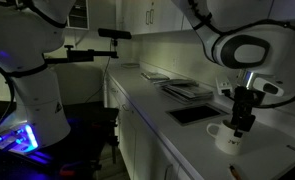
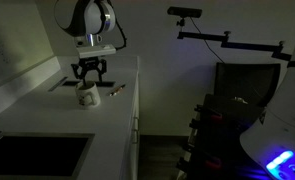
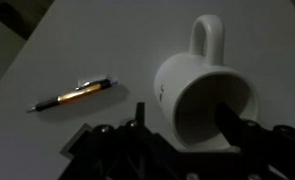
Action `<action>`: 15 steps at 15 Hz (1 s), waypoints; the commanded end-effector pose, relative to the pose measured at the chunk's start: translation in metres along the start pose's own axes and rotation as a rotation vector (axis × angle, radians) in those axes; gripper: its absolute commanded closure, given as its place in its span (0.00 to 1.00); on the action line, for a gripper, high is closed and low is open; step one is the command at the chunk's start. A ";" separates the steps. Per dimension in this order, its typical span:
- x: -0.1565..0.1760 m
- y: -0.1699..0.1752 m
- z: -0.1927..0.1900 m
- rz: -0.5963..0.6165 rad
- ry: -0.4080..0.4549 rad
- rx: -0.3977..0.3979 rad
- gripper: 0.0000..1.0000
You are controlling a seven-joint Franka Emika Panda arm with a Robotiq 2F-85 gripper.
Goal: Move the white mug to the left side of the countertop
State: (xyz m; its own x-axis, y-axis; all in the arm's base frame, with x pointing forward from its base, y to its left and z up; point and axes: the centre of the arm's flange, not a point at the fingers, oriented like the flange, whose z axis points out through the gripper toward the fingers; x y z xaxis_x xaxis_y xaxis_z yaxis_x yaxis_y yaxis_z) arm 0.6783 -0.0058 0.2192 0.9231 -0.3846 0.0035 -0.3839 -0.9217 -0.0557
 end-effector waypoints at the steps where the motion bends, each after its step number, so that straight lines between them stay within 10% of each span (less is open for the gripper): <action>1: 0.017 -0.005 0.007 0.040 -0.032 -0.031 0.46; 7: 0.010 -0.007 0.027 -0.016 -0.064 -0.070 0.99; 15: -0.008 -0.015 0.015 -0.121 -0.036 -0.074 0.98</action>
State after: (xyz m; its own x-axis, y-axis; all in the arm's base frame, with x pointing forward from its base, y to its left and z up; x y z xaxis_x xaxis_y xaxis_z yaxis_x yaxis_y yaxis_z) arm 0.6857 0.0069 0.1908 0.9484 -0.3152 -0.0338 -0.3146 -0.9489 0.0236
